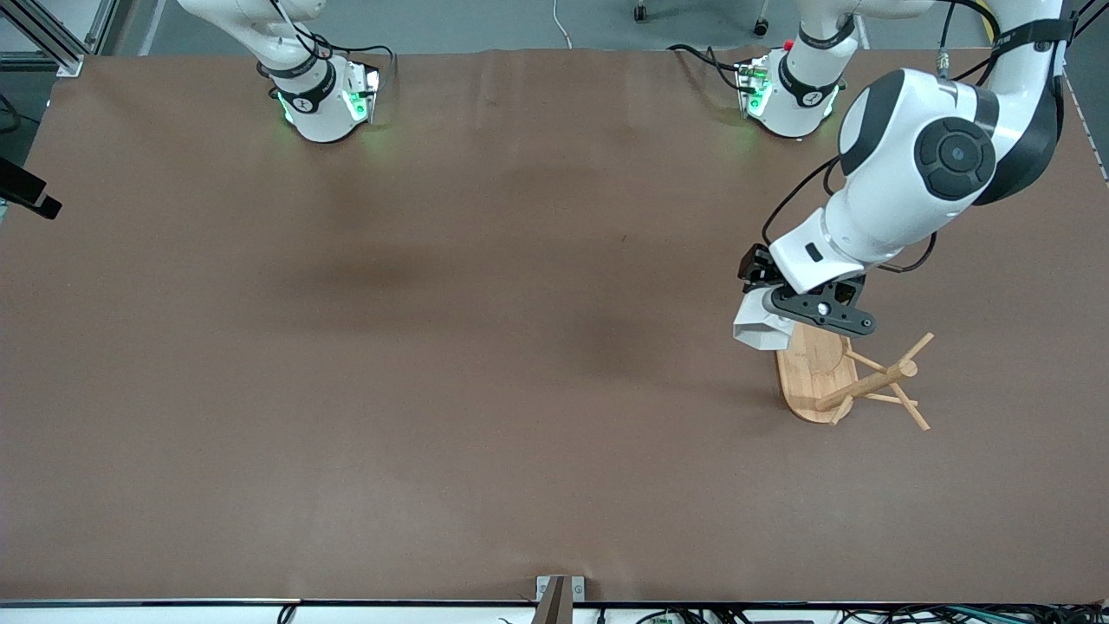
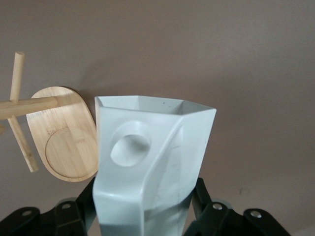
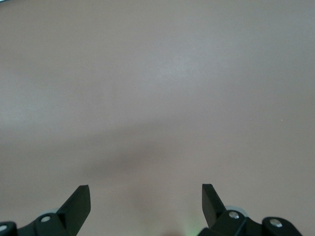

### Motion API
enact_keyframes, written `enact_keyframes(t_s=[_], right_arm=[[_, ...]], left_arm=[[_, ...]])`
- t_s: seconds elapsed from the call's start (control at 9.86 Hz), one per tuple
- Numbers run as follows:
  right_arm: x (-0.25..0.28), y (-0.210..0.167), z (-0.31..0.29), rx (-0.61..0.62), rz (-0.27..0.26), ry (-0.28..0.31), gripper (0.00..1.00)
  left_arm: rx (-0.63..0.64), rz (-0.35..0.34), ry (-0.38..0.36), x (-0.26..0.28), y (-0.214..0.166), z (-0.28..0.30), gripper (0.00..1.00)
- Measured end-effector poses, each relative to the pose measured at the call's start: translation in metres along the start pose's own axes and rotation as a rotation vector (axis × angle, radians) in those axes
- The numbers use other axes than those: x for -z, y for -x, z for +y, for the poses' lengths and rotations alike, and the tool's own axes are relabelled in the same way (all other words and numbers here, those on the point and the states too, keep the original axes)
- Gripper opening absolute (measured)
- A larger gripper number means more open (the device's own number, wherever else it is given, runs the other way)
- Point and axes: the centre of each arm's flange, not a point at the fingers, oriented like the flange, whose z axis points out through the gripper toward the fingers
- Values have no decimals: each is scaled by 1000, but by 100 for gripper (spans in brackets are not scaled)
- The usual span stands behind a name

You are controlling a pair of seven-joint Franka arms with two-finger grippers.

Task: Hang cup on rack
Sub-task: 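Lower the cup onto the rack's dowel peg with the left gripper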

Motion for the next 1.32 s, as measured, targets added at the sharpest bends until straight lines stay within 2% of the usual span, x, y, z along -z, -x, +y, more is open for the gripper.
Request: enact_keyframes(t_s=[0.3,1.32], right_arm=[[-1,1,1,6,-14,2,100],[-1,1,7,0,-17,1,100]], left_arm=[[7,19,-4,-18,4,-32,78],[9,59,-8,-49,-5,-65,78]])
